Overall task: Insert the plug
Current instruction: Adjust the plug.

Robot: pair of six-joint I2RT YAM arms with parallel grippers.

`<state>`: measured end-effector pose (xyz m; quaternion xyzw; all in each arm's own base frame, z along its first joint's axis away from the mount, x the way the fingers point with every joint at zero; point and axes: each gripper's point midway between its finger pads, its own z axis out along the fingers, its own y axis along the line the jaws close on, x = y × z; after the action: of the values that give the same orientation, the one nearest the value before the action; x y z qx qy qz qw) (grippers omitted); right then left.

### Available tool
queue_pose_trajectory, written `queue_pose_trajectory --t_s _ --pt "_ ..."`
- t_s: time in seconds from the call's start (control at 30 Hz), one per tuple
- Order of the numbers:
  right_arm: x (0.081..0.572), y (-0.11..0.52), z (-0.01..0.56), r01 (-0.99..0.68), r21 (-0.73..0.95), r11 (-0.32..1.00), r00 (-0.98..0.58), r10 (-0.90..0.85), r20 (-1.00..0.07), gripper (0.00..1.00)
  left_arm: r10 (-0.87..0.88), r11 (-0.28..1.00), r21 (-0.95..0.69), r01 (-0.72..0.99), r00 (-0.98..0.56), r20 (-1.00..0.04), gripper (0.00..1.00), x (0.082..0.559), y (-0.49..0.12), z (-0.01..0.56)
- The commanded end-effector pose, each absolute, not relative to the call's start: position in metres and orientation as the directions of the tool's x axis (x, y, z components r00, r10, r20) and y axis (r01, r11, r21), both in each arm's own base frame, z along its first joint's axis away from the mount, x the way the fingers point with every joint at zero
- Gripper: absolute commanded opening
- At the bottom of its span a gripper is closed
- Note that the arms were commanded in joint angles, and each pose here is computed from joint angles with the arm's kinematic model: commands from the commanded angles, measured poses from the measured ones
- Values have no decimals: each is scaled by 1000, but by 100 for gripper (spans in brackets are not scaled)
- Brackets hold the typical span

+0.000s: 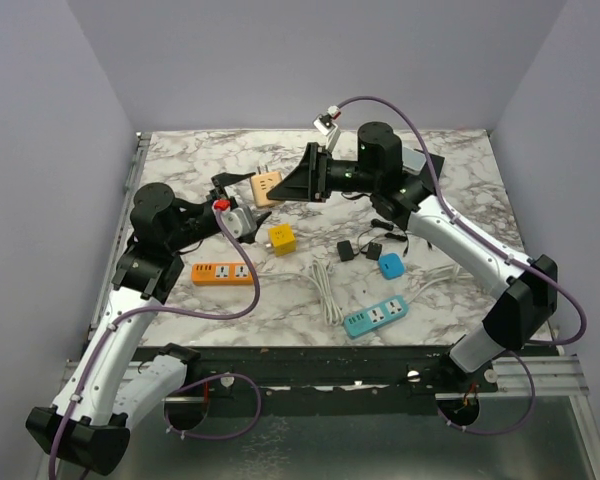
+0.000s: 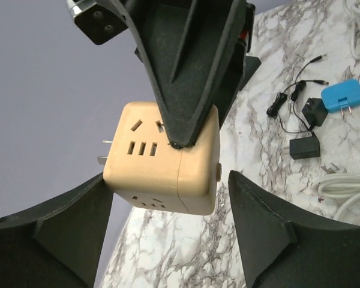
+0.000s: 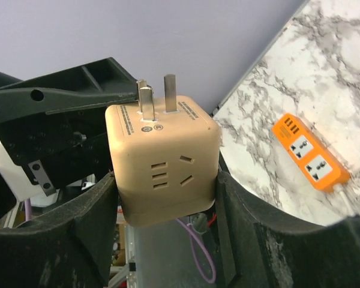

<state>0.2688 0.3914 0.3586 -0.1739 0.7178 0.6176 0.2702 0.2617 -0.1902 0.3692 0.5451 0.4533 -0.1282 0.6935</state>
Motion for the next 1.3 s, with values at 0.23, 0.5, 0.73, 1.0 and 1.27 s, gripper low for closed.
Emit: queue_pose_trajectory --t_s 0.23,0.5,0.73,1.0,1.27 --pt "276 376 371 -615 717 329 -740 73 -668 1 340 219 654 724 572 -747 99 241 -197 341" --pt "266 372 372 -580 739 342 -781 25 -625 1 512 146 878 455 725 -461 99 252 -172 344" --pt "252 368 370 -540 778 322 -828 -35 -560 1 612 184 952 243 730 -304 99 265 -151 373" --pt "232 376 385 -450 872 193 -893 -75 -444 1 473 19 1000 -7 881 -3 99 232 -173 370" --pt "228 378 378 -399 898 184 -917 -101 -386 1 502 58 958 -279 838 214 99 230 -169 400"
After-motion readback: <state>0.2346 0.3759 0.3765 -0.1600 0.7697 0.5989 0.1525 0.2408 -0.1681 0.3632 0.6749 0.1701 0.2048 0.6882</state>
